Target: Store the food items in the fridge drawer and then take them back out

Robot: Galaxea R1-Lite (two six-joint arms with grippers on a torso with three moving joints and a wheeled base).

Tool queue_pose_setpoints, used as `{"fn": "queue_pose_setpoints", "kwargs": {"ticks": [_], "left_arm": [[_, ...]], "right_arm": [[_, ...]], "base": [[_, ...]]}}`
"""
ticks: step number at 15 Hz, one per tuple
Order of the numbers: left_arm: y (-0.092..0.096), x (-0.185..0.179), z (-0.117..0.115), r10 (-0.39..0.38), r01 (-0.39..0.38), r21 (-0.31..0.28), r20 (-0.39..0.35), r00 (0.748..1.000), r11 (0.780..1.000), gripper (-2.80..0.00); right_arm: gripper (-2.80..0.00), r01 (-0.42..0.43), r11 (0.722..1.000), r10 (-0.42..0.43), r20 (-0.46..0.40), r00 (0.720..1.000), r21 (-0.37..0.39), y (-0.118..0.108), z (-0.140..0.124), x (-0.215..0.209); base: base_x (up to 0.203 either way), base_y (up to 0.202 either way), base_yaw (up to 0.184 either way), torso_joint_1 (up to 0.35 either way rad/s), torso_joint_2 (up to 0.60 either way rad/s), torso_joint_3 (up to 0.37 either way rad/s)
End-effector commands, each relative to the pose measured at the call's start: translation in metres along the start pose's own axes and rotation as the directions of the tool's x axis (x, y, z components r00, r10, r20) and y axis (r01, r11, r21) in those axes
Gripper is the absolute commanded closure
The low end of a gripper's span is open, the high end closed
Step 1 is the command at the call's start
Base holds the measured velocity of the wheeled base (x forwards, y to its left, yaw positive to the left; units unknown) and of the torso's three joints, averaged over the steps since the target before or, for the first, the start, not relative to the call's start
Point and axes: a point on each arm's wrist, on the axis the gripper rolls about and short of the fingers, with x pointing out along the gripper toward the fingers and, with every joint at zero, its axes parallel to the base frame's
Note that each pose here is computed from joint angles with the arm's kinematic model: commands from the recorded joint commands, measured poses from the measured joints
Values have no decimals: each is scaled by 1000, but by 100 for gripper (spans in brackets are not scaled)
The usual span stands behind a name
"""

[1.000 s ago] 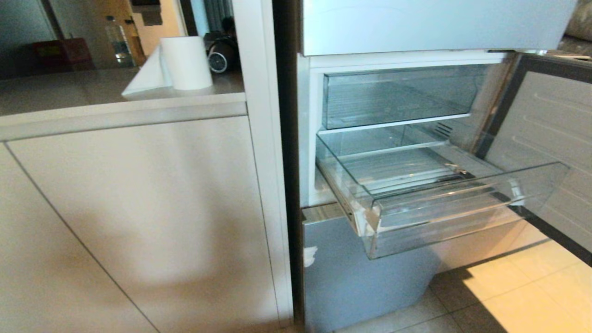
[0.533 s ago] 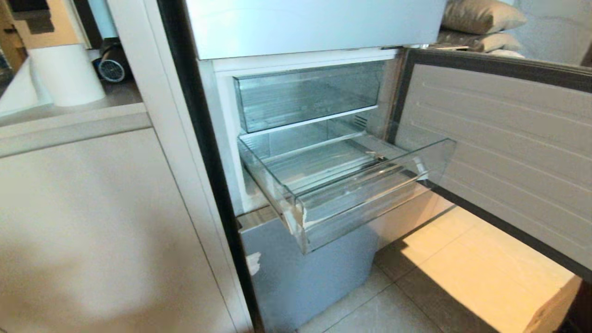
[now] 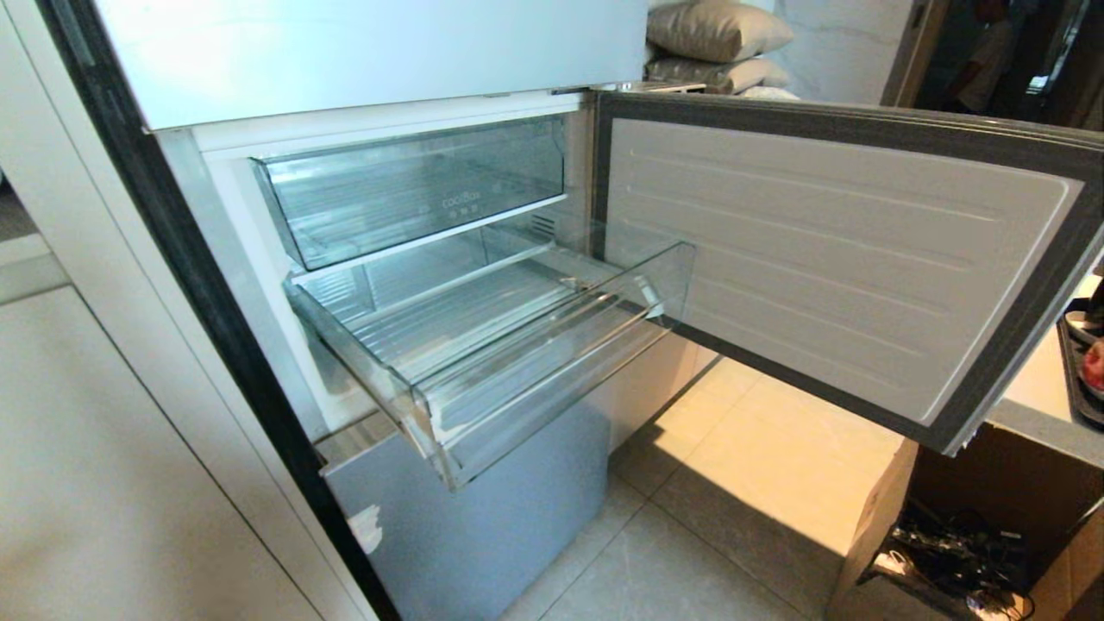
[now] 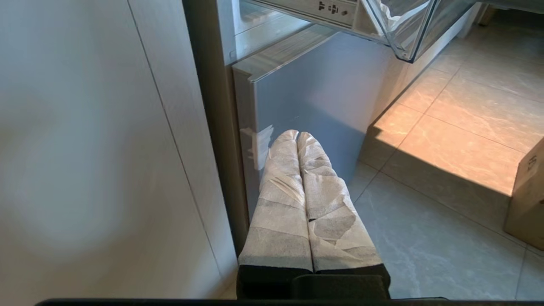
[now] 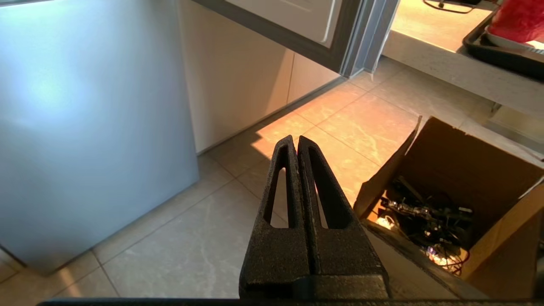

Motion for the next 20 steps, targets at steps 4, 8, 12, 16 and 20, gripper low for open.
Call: {"fn": "queue_pose_setpoints", "kwargs": {"ticks": [4,8,12,16,20], "left_arm": [[0,0,0,1,-1,0,0,1000,1000,0],[0,0,0,1,-1,0,0,1000,1000,0],[0,0,0,1,-1,0,0,1000,1000,0],[0,0,0,1,-1,0,0,1000,1000,0],[0,0,0,0,0,0,0,1000,1000,0]], "right_arm": [[0,4,1000,-4,-1,1000,-1,0,0,0],[0,79,989,-72,-56,996,125,-3,23,5],[0,340,875,-295,-177,939,345,-12,88,38],[0,681,608,-623,-287,728,407,-47,113,79],[0,812,449,-753,-330,569,373,-111,110,110]], "base": [[0,0,0,0,0,0],[0,0,0,0,0,0],[0,0,0,0,0,0],[0,0,0,0,0,0],[0,0,0,0,0,0]]}}
